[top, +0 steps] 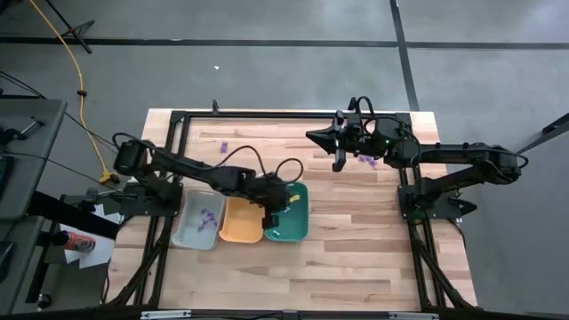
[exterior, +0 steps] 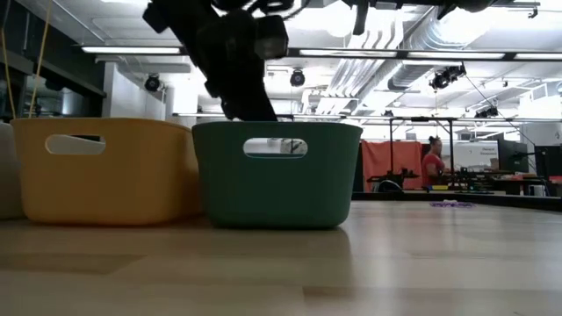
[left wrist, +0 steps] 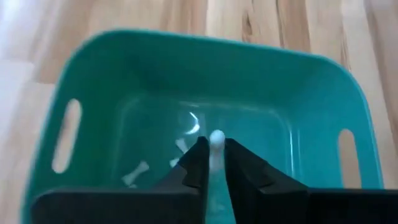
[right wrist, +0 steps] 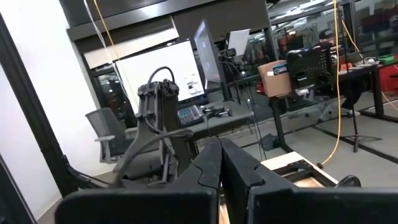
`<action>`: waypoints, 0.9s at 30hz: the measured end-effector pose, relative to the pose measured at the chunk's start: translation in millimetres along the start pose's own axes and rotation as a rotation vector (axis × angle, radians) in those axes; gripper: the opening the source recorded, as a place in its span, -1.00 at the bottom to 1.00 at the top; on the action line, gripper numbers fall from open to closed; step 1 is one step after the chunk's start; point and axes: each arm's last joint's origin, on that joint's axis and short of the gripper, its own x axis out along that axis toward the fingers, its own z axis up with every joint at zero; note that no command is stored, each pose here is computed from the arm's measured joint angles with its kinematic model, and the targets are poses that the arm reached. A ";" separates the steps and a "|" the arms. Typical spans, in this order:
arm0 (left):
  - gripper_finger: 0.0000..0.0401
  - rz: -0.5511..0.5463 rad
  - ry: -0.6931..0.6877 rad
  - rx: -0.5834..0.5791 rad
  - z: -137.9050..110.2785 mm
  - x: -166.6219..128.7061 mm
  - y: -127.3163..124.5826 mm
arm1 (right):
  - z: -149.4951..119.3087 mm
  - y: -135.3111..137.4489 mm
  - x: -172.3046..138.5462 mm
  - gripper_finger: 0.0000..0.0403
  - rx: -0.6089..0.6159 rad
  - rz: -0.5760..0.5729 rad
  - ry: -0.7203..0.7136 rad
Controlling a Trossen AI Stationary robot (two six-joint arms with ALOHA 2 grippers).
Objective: Sort Halloween decoration
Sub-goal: Put the white bone toy into the green bin
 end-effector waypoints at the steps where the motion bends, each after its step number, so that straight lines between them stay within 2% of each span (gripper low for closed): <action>1: -0.74 -0.006 0.008 -0.002 -0.5 1.0 1.7 | 0.0 -0.1 0.0 -1.00 0.000 -0.002 0.000; 3: -0.63 -0.004 0.007 0.005 0.6 -0.2 6.6 | 0.0 -0.2 0.0 -1.00 0.000 -0.005 -0.001; 6: -0.47 0.010 -0.027 0.021 6.8 -17.9 17.2 | 0.0 -0.1 0.0 -1.00 0.000 -0.005 -0.001; 9: -0.35 0.036 -0.092 0.024 14.8 -52.3 30.3 | 0.2 -0.5 0.0 -1.00 0.000 -0.006 -0.003; 14: -0.26 0.088 -0.327 0.009 18.5 -123.4 49.6 | 1.4 -1.8 -0.1 -1.00 -0.001 -0.048 -0.023; 17: -0.25 0.115 -0.502 -0.022 8.1 -156.0 57.9 | 1.4 -4.1 -0.3 -1.00 0.015 -0.107 -0.035; 21: -0.25 0.120 -0.687 -0.123 -16.1 -176.5 66.9 | 0.3 -12.5 -1.3 -1.00 0.023 -0.170 -0.018; 27: -0.25 0.198 -0.736 -0.308 -54.7 -175.6 78.4 | -5.6 -37.9 -4.7 -1.00 0.006 -0.204 0.096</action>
